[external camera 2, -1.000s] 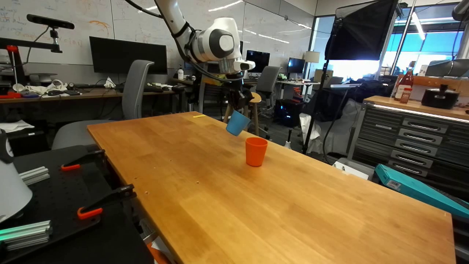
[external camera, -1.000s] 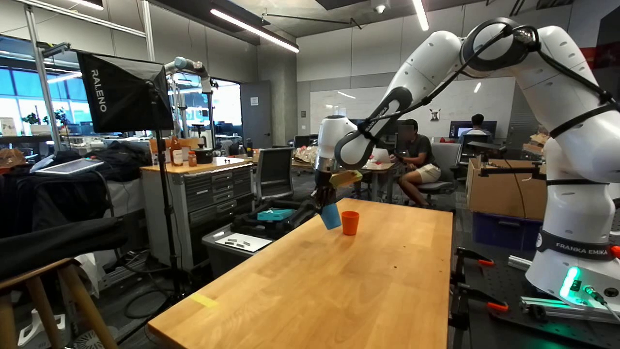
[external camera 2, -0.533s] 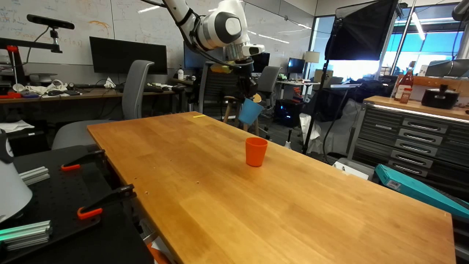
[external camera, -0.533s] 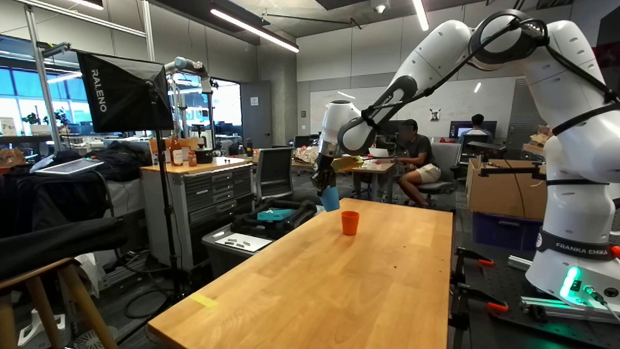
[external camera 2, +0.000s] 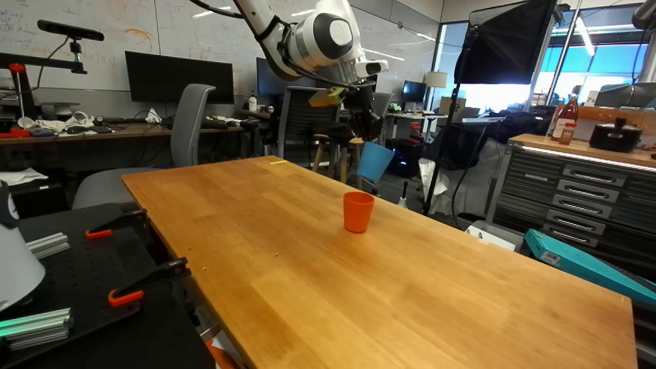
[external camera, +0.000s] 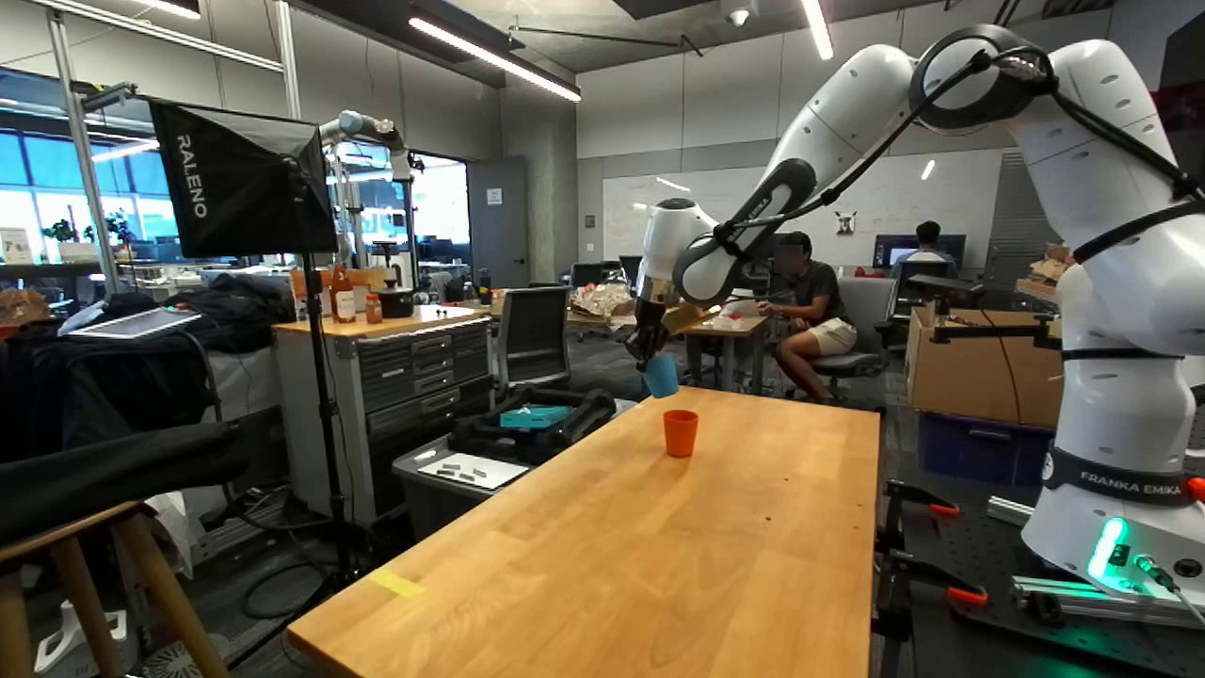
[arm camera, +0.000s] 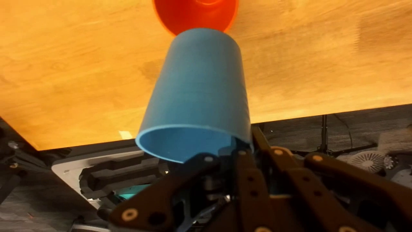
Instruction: Put the blue cup inside the orange cup
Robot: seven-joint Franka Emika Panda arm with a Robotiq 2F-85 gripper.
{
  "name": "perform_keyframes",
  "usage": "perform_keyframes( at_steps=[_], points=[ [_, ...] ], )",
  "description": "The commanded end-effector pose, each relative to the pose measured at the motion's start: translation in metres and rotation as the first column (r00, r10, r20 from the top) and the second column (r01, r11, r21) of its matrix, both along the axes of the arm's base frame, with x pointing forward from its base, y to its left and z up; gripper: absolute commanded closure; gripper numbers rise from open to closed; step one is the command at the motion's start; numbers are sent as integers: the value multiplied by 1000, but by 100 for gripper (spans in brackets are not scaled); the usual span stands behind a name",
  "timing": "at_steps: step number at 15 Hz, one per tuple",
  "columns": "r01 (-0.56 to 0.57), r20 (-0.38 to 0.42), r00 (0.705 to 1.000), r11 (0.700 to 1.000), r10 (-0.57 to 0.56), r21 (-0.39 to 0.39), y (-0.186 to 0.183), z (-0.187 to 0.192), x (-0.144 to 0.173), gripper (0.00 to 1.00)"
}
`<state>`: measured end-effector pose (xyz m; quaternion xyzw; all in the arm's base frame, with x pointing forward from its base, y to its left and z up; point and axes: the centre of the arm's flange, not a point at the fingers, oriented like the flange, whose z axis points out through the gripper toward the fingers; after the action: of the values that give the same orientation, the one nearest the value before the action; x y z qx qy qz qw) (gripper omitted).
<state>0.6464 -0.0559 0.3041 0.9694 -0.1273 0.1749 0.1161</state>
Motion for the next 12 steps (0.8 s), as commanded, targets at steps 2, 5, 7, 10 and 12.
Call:
perform_keyframes(
  at_steps=[2,5,7,10,12],
  points=[
    [2,-2,1000,1000,-2,-12,-14,-3,-20,97],
    [-1,-21,1000,1000,1,-5,-13,-11,-32,97],
    [0,-24,1000,1000,0,2,-13,-16,-36,97],
    [3,-23,1000,1000,-3,3,-14,-22,-40,97],
    [8,-16,1000,1000,-8,4,-16,-25,-41,97]
  ],
)
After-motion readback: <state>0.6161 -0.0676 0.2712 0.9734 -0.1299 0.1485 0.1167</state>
